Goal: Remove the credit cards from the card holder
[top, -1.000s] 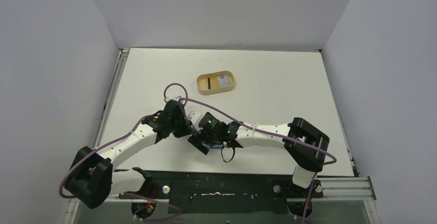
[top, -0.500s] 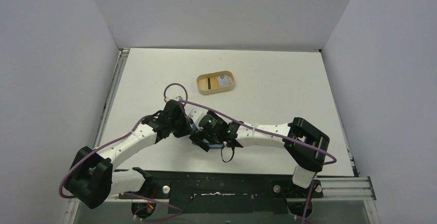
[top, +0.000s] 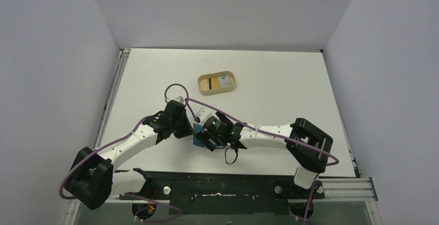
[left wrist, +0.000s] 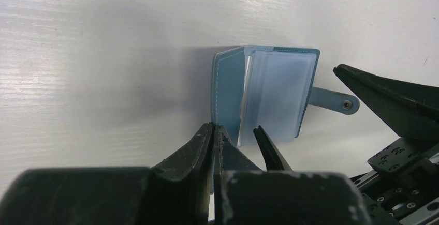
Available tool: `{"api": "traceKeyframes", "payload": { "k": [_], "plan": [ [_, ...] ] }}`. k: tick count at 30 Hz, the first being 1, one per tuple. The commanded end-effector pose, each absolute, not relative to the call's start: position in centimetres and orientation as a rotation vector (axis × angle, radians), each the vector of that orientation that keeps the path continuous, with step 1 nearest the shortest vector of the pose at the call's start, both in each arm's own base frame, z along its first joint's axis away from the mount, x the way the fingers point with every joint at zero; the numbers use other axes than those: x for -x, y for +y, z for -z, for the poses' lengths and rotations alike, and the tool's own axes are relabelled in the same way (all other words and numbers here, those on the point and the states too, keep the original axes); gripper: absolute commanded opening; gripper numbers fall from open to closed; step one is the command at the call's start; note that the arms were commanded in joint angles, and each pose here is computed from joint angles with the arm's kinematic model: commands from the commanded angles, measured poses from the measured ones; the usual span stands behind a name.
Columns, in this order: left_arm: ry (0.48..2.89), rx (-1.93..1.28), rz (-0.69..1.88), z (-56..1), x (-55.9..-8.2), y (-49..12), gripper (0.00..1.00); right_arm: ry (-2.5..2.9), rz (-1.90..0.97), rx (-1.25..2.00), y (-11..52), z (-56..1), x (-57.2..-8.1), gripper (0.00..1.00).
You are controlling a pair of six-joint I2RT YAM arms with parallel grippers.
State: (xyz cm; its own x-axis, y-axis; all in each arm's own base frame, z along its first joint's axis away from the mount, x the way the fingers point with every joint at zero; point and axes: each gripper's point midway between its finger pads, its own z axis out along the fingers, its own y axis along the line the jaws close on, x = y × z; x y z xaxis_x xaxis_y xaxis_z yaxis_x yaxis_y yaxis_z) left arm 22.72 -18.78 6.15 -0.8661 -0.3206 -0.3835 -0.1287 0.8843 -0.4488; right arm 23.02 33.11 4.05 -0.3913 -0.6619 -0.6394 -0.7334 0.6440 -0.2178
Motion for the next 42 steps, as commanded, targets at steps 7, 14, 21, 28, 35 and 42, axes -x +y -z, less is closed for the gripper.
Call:
{"api": "traceKeyframes", "payload": {
  "k": [7,14,21,28,35,42],
  "plan": [
    [2.537,0.315,0.63,-7.7,-23.6,-19.4,0.0,2.185,-0.102,0.959,31.1,-5.5,-23.1,0.99],
    [2.535,0.319,0.629,-7.6,-23.5,-19.3,0.0,2.235,-0.08,0.953,31.2,-4.6,-23.3,1.0],
    [2.52,0.342,0.676,-5.0,-23.0,-19.4,0.0,2.248,0.029,0.822,30.1,-6.8,-25.5,1.0],
    [2.455,0.345,0.755,-5.4,-23.3,-20.0,0.0,2.211,-0.191,0.805,31.7,-10.8,-25.7,1.0],
    [2.372,0.332,0.843,-6.6,-24.0,-20.8,0.0,2.127,-0.652,0.655,33.8,-17.1,-26.2,0.99],
    [2.34,0.333,0.897,-6.9,-24.5,-21.5,0.0,2.012,-1.089,0.542,35.3,-18.7,-27.6,0.98]
  ]
}}
